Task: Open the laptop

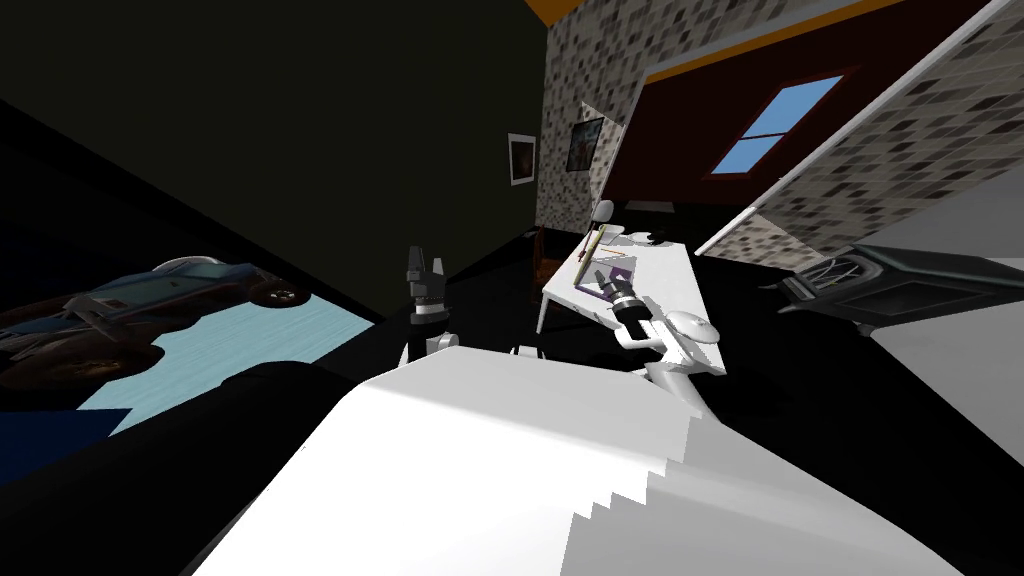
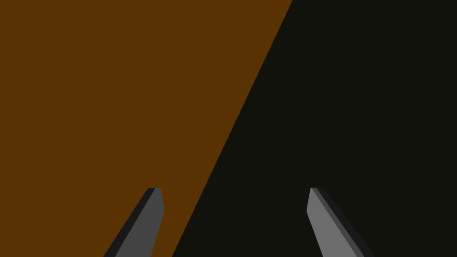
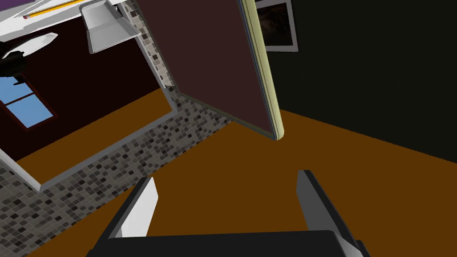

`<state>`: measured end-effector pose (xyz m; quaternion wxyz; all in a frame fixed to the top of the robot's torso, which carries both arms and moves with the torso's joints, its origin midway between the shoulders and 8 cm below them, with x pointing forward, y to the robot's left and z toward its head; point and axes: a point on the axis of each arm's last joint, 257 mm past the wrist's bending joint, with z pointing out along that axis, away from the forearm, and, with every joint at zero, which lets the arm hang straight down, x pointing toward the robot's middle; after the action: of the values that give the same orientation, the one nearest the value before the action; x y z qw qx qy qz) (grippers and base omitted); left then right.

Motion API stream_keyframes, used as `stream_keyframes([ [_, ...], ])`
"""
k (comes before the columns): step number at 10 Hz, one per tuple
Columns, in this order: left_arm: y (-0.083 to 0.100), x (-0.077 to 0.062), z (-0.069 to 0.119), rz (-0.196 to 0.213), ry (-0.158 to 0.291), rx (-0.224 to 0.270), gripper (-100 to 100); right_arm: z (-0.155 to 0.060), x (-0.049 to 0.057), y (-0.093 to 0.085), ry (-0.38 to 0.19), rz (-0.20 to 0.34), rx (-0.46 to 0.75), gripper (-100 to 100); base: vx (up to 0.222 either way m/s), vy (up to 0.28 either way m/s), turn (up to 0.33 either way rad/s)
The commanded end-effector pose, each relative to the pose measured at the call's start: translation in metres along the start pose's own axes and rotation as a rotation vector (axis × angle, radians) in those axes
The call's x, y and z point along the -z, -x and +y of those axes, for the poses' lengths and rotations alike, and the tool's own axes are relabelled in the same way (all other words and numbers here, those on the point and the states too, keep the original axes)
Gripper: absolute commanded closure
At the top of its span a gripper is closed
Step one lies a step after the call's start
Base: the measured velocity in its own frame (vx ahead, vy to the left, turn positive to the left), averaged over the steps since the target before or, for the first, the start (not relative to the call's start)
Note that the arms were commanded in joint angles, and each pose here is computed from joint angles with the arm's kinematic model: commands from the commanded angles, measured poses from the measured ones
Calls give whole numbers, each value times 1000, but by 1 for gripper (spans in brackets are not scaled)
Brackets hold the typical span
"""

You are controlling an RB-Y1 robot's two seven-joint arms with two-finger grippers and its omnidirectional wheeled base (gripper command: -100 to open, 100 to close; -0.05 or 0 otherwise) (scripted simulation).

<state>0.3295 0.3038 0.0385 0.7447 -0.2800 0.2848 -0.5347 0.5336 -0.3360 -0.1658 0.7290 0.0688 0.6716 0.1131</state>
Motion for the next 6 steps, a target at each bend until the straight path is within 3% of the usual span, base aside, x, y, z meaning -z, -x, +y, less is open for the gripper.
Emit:
stream_keyframes([
  [1,0,0,0,0,0,0,0,-28,-9,-7,-51,37,118,-100,56,193,-62],
  [6,0,0,0,0,0,0,0,-101,-35,4,-183,105,461,-100,82,282,-95],
])
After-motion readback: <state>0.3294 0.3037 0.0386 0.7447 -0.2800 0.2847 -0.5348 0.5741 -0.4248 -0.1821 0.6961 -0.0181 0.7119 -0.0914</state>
